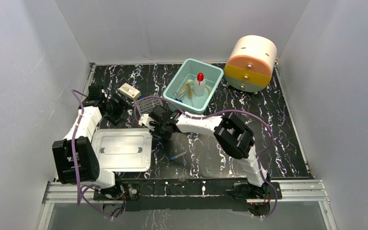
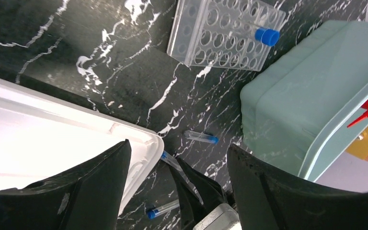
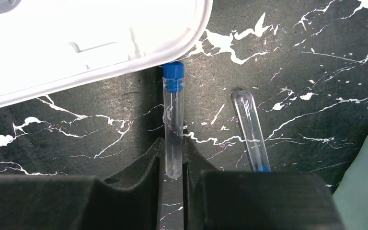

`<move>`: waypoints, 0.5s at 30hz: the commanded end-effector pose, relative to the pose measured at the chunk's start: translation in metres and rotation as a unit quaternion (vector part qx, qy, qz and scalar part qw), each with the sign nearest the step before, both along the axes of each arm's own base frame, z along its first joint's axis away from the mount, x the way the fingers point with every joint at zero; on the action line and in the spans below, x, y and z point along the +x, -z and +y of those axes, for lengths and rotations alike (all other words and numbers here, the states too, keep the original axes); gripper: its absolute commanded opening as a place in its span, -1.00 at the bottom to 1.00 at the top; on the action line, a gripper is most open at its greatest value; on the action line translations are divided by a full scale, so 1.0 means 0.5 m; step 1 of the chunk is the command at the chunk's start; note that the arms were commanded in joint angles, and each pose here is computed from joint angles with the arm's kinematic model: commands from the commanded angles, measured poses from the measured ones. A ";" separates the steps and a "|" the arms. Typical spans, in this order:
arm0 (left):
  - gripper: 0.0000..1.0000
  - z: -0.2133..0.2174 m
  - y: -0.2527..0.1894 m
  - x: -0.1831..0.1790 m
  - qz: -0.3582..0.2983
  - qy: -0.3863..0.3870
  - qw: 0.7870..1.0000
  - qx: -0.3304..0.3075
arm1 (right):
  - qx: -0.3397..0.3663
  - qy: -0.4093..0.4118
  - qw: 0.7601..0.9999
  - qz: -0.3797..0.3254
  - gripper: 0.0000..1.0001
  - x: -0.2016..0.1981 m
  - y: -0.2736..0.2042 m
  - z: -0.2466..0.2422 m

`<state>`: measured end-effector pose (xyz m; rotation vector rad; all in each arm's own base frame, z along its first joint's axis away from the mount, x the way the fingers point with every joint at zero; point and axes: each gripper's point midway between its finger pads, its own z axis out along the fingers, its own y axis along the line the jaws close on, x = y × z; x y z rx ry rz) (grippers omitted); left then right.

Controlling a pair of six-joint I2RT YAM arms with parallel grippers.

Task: Organize the chemistry lab equipment

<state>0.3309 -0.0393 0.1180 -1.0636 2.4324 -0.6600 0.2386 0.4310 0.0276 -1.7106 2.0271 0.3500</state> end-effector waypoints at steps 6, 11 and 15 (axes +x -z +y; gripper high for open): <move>0.43 -0.070 0.006 -0.024 0.006 0.063 0.994 -0.092 | 0.027 0.028 0.999 -0.030 -0.59 -0.002 -0.050 -0.030; 0.43 -0.125 -0.004 -0.027 -0.020 0.114 0.987 -0.108 | 0.085 0.047 0.994 -0.051 -0.58 -0.002 -0.108 -0.032; 0.43 -0.176 -0.015 -0.029 -0.041 0.153 0.982 -0.108 | 0.124 0.063 0.988 -0.067 -0.58 0.007 -0.152 -0.027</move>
